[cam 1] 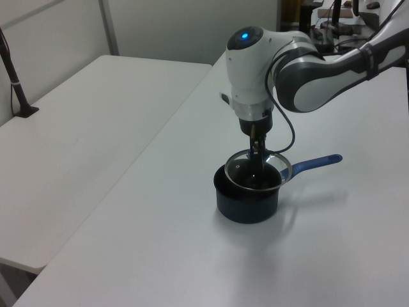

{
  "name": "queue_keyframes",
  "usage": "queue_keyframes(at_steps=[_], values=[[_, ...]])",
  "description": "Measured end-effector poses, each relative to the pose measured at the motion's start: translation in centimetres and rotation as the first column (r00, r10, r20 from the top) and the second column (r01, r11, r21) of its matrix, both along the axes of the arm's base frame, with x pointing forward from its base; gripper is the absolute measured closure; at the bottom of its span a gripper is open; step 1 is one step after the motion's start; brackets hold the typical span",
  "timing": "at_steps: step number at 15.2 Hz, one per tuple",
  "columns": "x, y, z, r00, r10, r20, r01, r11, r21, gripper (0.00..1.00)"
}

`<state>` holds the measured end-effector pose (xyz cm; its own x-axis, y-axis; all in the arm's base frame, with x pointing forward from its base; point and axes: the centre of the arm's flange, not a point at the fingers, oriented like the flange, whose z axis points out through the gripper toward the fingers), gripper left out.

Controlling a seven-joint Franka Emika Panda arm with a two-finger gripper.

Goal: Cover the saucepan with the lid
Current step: 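Carry the lid over the saucepan and lower it onto the rim, then open the gripper to release the knob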

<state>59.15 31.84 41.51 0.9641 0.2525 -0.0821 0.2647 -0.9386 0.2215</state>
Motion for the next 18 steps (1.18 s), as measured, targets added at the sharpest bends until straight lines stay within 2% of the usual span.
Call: queue_keyframes(at_steps=[18], values=[[1.5,2.7,-0.5,0.999,-0.013,0.042,0.013,1.0,0.002,0.4]])
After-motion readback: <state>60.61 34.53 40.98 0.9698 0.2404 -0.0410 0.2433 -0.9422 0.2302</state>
